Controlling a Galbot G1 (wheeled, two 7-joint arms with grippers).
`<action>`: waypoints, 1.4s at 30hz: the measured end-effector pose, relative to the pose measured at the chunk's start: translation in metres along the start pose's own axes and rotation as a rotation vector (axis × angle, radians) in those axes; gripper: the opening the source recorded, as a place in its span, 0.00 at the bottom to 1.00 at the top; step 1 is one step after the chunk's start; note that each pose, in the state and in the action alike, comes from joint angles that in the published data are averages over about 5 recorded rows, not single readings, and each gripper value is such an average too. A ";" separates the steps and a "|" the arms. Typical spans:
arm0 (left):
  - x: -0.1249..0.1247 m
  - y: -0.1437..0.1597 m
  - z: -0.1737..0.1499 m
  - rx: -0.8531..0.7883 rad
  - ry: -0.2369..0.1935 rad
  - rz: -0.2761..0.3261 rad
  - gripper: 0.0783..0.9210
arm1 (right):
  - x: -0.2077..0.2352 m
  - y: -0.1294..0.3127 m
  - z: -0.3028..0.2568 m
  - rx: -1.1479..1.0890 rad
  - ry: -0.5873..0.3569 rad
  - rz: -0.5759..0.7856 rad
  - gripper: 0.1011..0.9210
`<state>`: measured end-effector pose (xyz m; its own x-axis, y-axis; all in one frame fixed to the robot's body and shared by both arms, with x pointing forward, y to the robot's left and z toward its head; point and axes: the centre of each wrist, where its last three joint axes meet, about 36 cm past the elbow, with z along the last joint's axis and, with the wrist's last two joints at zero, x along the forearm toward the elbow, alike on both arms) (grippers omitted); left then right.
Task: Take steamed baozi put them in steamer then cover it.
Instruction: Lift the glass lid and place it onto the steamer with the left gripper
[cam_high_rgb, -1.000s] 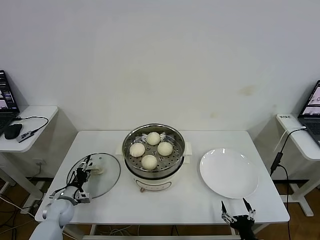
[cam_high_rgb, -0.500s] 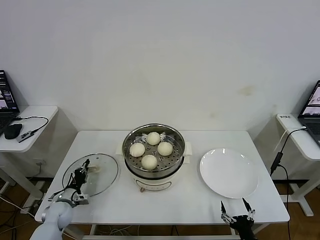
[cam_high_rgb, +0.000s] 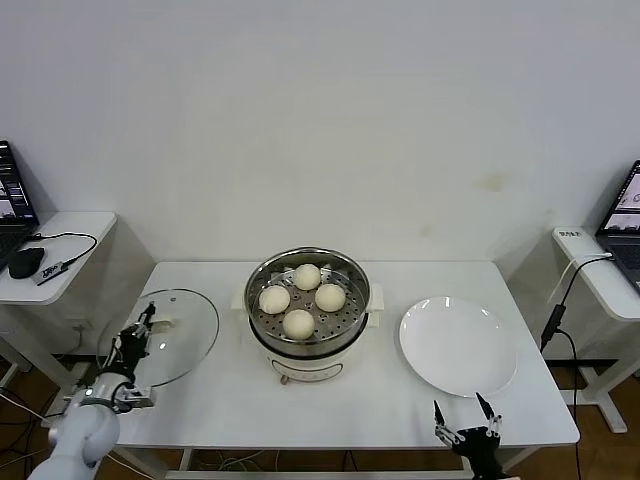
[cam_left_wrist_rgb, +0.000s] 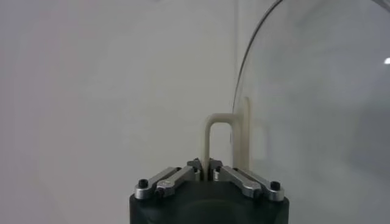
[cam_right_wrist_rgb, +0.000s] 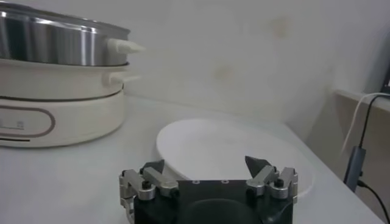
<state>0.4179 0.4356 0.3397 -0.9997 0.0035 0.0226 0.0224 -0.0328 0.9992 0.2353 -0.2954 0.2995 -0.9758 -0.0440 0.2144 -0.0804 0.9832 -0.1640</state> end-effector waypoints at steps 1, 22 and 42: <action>0.002 0.007 0.001 -0.003 -0.002 -0.006 0.07 | -0.001 0.000 0.000 0.001 -0.001 -0.003 0.88; 0.009 0.118 -0.105 0.074 -0.128 -0.038 0.07 | -0.008 -0.003 0.005 0.067 -0.007 0.022 0.88; -0.036 0.138 -0.264 0.076 -0.171 -0.009 0.07 | -0.022 0.011 0.014 0.128 0.007 0.004 0.88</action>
<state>0.4558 0.1667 0.4678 -0.9848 0.1735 0.0120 0.0198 0.0433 0.9989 0.2528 -0.2858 0.2798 -0.9748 -0.0382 0.2196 -0.1017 0.9528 -0.2860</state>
